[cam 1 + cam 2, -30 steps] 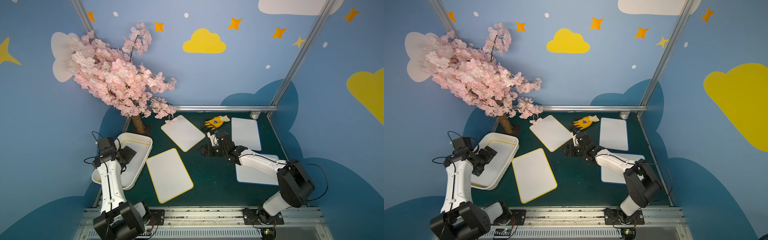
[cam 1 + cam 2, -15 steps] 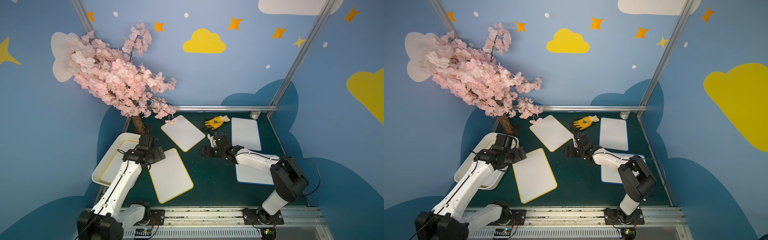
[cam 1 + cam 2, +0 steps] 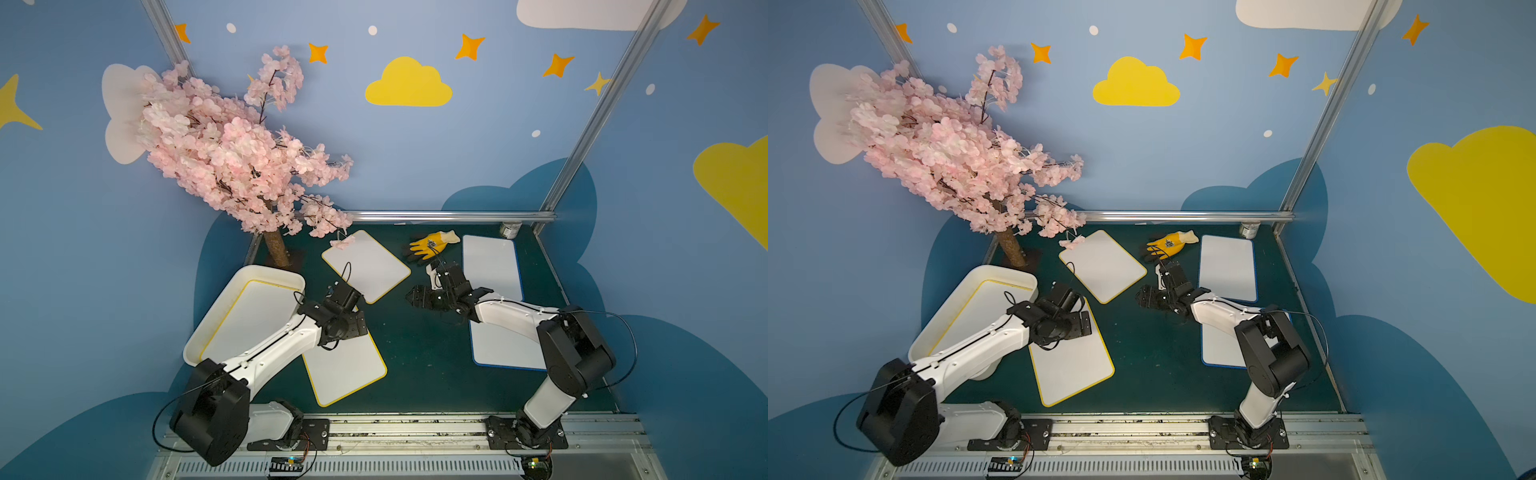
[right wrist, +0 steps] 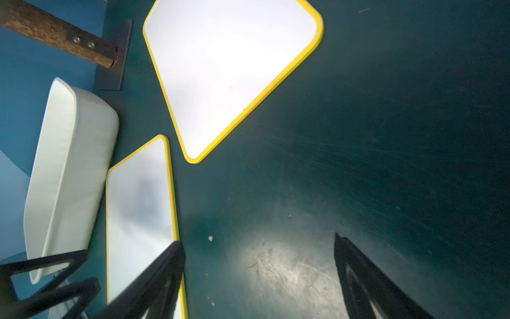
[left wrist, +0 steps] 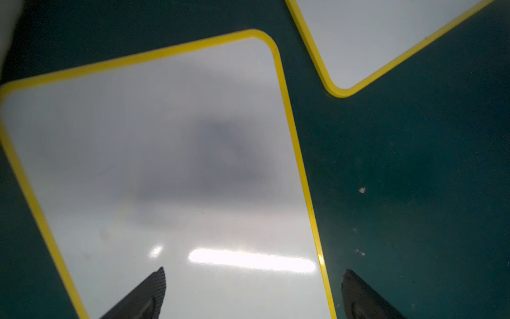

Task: Put the whiteboard into the storage box
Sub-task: Place the whiteboard in the storage box, then adjust the whiteboard at the center of the board.

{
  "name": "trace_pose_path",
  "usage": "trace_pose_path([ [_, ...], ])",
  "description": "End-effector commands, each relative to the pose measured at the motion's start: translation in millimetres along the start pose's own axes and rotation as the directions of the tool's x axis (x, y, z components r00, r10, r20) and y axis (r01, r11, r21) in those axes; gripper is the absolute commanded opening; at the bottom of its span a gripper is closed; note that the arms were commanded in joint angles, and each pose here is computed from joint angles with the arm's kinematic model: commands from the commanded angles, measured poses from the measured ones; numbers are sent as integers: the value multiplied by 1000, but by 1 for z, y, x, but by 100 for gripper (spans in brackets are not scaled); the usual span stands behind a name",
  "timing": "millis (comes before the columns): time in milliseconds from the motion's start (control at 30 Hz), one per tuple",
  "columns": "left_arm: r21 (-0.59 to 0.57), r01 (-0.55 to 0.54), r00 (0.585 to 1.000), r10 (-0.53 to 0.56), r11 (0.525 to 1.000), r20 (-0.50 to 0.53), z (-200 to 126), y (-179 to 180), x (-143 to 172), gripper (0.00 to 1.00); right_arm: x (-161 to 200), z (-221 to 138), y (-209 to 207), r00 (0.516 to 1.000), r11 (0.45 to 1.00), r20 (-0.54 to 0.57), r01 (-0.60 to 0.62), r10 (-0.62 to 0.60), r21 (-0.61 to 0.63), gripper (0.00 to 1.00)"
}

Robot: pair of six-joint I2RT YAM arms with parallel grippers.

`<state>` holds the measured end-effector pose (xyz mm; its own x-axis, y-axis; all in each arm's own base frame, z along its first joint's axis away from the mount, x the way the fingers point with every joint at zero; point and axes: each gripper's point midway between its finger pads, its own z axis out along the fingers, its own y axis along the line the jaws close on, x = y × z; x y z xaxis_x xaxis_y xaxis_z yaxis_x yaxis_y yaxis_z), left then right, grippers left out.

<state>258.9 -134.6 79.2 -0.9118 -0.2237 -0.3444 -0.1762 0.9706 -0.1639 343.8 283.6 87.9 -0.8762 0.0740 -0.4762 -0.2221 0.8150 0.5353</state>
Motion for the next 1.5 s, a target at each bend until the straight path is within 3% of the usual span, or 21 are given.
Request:
trace_pose_path([
  [0, 70, -1, 1000, 1, 998, -5, 10, -27, 1, 100, -1, -11, -7, 999, 999, 11, -33, 33, -7, 86],
  [300, 185, -26, 997, 39, 982, -64, 49, -86, 11, 100, 3, -39, -34, 995, 996, 42, -93, 92, 7, 85],
  [667, 235, -89, 983, 123, 968, -134, 83, -147, 29, 100, -6, -76, -50, 984, 991, 120, -136, 133, 16, 85],
  [1033, 308, -135, 975, 181, 942, -125, 77, -201, 20, 100, -21, -114, -62, 972, 992, 212, -113, 98, 61, 85],
  [1200, 258, -146, 979, 177, 955, -100, 54, -188, 3, 100, -17, -109, -58, 978, 995, 195, -87, 77, 47, 86],
  [1467, 133, -87, 994, 95, 987, -52, 17, -108, -27, 100, 0, -93, -35, 988, 996, 148, -51, 41, 68, 85],
])
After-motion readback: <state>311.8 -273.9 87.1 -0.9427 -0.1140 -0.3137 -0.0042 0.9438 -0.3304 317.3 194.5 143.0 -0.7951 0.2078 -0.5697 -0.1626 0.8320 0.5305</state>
